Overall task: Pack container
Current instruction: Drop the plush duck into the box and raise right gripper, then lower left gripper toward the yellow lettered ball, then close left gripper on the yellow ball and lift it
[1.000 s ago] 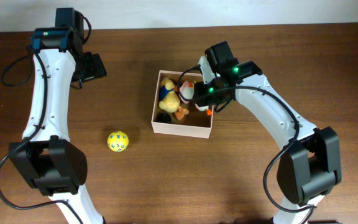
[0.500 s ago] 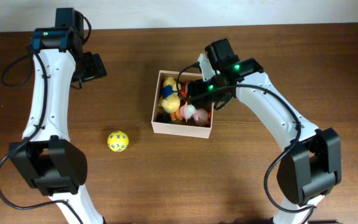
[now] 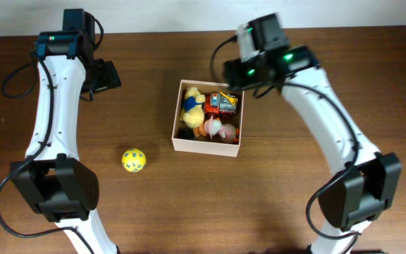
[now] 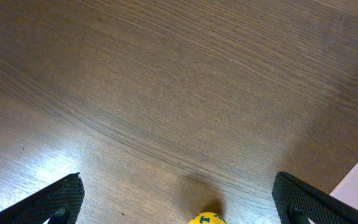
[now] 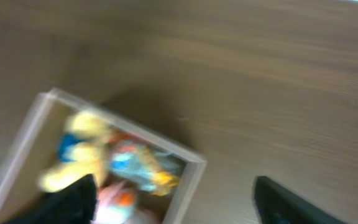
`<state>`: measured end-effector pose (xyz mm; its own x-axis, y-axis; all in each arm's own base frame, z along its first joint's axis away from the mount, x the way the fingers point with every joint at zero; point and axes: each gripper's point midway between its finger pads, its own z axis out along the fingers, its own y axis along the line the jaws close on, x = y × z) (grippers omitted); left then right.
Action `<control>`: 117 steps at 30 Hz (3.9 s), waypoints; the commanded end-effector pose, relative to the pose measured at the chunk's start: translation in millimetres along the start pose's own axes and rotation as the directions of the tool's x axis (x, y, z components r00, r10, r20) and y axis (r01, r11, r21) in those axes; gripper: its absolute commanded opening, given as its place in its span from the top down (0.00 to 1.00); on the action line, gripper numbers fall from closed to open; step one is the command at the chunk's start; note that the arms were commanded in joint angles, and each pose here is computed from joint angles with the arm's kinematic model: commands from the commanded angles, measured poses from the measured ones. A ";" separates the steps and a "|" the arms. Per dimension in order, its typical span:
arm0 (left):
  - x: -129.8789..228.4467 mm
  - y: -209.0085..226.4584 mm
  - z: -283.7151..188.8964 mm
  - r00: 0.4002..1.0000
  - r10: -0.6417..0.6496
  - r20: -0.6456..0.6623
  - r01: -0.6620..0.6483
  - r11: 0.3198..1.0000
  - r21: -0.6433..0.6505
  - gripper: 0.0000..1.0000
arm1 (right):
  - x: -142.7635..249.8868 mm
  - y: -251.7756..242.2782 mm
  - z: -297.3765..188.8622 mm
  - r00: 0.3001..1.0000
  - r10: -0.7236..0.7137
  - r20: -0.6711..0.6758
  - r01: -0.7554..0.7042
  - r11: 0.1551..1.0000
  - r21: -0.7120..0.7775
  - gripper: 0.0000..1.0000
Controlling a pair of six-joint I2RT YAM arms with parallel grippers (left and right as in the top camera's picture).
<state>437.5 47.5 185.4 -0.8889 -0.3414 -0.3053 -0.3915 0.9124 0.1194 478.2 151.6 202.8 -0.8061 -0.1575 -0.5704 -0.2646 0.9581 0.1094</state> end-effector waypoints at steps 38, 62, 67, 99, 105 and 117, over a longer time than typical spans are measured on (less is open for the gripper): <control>29.5 13.8 -0.3 0.988 0.089 -0.128 -0.097 0.994 -0.052 0.01 | 1.7 -164.7 -56.9 0.971 0.227 0.071 -0.238 0.928 0.287 0.01; 19.9 -43.3 -0.7 0.985 0.157 -0.074 -0.135 0.960 0.244 0.04 | 1.7 -164.7 -56.9 0.971 0.227 0.071 -0.238 0.928 0.287 0.01; 67.0 -50.3 19.2 0.945 0.240 -0.223 -0.185 0.953 0.239 0.06 | 1.7 -164.7 -56.9 0.971 0.227 0.071 -0.238 0.928 0.287 0.01; 190.8 -45.8 103.3 0.802 0.345 -0.488 -0.280 0.938 0.203 0.10 | 1.7 -164.7 -56.9 0.971 0.227 0.071 -0.238 0.928 0.287 0.01; 201.2 -42.5 109.8 0.791 0.345 -0.505 -0.282 0.938 0.200 0.10 | 1.7 -164.7 -56.9 0.971 0.227 0.071 -0.238 0.928 0.287 0.01; 202.7 -41.5 113.1 0.793 0.344 -0.503 -0.284 0.939 0.195 0.98 | 1.7 -164.7 -56.9 0.971 0.227 0.071 -0.238 0.928 0.287 0.01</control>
<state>299.7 -35.5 16.1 -0.9593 -0.0758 0.2722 -0.0738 0.9971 0.0175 491.5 -14.0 208.0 -0.8346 0.0792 -0.5451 0.0865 0.9962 0.0122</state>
